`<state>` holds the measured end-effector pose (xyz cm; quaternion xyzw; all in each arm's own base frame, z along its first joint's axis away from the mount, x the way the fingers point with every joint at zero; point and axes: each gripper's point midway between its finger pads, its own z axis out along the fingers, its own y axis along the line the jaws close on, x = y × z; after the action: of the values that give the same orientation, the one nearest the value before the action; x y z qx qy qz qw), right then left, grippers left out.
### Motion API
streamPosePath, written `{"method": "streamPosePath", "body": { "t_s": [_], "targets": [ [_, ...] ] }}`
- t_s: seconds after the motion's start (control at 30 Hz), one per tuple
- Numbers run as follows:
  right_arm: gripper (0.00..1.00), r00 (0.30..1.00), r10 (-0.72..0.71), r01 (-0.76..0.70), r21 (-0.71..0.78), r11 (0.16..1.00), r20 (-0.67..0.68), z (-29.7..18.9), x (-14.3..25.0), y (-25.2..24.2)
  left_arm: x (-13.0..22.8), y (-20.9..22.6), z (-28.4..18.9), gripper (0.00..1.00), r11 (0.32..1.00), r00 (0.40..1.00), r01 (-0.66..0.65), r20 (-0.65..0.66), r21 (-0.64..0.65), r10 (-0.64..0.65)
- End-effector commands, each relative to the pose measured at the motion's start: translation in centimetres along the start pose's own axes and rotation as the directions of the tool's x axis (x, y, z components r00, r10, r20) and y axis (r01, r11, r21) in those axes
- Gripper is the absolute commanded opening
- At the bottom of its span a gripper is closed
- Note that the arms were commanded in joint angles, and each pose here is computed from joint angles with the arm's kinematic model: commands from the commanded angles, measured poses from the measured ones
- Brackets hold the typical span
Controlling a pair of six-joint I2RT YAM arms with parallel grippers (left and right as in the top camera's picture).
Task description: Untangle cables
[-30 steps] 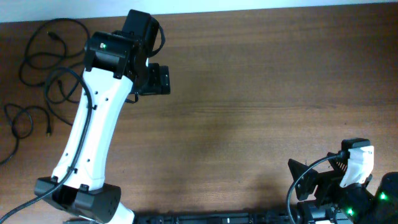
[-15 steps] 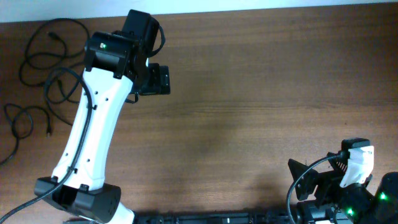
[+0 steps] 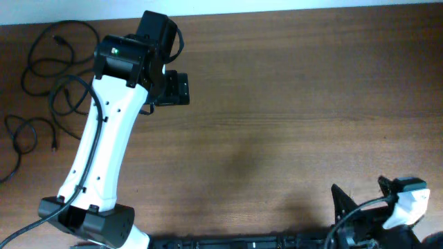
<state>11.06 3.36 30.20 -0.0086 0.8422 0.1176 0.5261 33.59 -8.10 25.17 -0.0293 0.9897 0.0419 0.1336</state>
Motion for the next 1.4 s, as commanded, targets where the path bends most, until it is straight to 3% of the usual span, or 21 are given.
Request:
{"method": "streamPosePath", "body": {
  "t_s": [0.0, 0.07, 0.13, 0.37, 0.8, 1.37],
  "targets": [
    [0.99, 0.992, -0.086, 0.089, -0.022, 0.996, 0.093, 4.2, 1.3, -0.6, 0.0, 0.2, -0.1, 0.99, 1.000, 1.000, 0.014, 0.008, -0.009, -0.014],
    [0.98, 0.982, -0.097, 0.114, -0.099, 0.989, 0.159, 6.7, 2.6, 0.1, 0.0, 0.2, -0.1, 0.99, 1.000, 1.000, 0.014, 0.008, -0.009, -0.014],
    [0.98, 0.952, -0.116, 0.143, -0.078, 0.987, 0.284, 9.7, 2.2, -0.8, 0.0, 0.2, -0.1, 0.99, 1.000, 1.000, 0.014, 0.008, -0.009, -0.014],
    [0.98, 0.911, -0.128, 0.176, -0.089, 0.980, 0.393, 17.2, 6.2, -2.5, 0.0, 0.2, -0.1, 0.99, 1.000, 1.000, 0.014, 0.008, -0.009, -0.014],
    [0.98, 0.917, -0.177, 0.165, 0.064, 0.984, 0.357, 17.7, 6.8, -5.1, 0.0, 0.2, -0.1, 0.99, 1.000, 1.000, 0.014, 0.008, -0.009, -0.014],
    [0.98, 0.911, -0.203, 0.193, 0.064, 0.979, 0.359, 17.7, 6.7, -4.9, 0.0, 0.2, -0.1, 0.99, 1.000, 1.000, 0.014, 0.008, -0.009, -0.014]
  ]
}}
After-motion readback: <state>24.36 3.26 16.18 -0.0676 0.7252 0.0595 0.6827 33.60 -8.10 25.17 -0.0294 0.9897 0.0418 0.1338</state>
